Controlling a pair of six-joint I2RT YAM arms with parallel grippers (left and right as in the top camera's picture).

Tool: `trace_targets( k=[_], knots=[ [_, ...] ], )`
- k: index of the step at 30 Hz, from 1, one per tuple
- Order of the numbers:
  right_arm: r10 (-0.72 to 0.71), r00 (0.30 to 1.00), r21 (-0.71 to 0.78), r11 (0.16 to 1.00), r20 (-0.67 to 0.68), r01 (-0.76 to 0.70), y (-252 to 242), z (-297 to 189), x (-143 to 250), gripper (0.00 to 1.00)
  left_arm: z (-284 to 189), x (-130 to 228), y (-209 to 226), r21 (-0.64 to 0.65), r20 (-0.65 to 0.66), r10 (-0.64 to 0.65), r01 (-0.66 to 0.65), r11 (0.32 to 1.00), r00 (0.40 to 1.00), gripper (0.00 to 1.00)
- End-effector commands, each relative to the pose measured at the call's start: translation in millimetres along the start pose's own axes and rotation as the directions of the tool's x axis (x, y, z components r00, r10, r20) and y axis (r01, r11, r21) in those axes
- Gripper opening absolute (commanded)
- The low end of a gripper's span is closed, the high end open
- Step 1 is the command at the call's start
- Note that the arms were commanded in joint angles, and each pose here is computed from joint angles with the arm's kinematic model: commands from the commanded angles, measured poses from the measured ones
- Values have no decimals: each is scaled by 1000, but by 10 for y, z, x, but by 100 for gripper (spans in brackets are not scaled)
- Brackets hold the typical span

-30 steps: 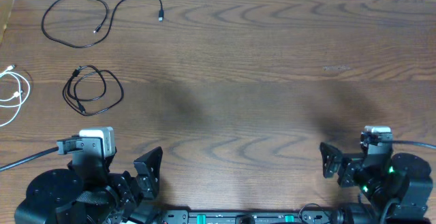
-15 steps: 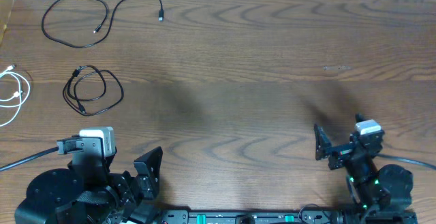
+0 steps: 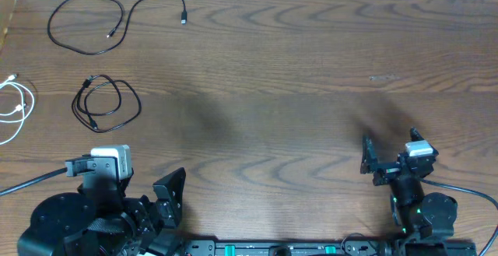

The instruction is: Untangle cables

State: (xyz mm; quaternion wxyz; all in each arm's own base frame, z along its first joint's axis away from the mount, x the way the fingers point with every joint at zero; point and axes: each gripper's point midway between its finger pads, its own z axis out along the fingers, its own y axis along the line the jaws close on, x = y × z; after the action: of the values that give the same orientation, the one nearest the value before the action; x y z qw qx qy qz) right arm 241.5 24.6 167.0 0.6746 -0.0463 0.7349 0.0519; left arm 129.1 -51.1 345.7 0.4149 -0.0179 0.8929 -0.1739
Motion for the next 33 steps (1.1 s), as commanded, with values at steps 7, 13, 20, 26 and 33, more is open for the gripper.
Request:
trace_targets(
  k=[7,13,20,26,33],
  knots=[
    [-14,1000,43,999,18,13,-89,35,81,99,10,-5,28,-18,0,-1,1,1000,1000,97],
    [-13,1000,48,999,16,13,-98,35,87,99,10,-5,28,-18,0,-1,1,1000,1000,97],
    [-51,999,48,998,16,51,-97,35,80,99,10,-5,28,-18,0,-1,1,1000,1000,97],
    [-48,999,65,997,11,48,-124,33,91,99,10,-5,28,-18,0,-1,1,1000,1000,97],
    [30,999,86,996,12,-31,-162,30,102,99,10,-5,28,-18,0,-1,1,1000,1000,97]
  ],
)
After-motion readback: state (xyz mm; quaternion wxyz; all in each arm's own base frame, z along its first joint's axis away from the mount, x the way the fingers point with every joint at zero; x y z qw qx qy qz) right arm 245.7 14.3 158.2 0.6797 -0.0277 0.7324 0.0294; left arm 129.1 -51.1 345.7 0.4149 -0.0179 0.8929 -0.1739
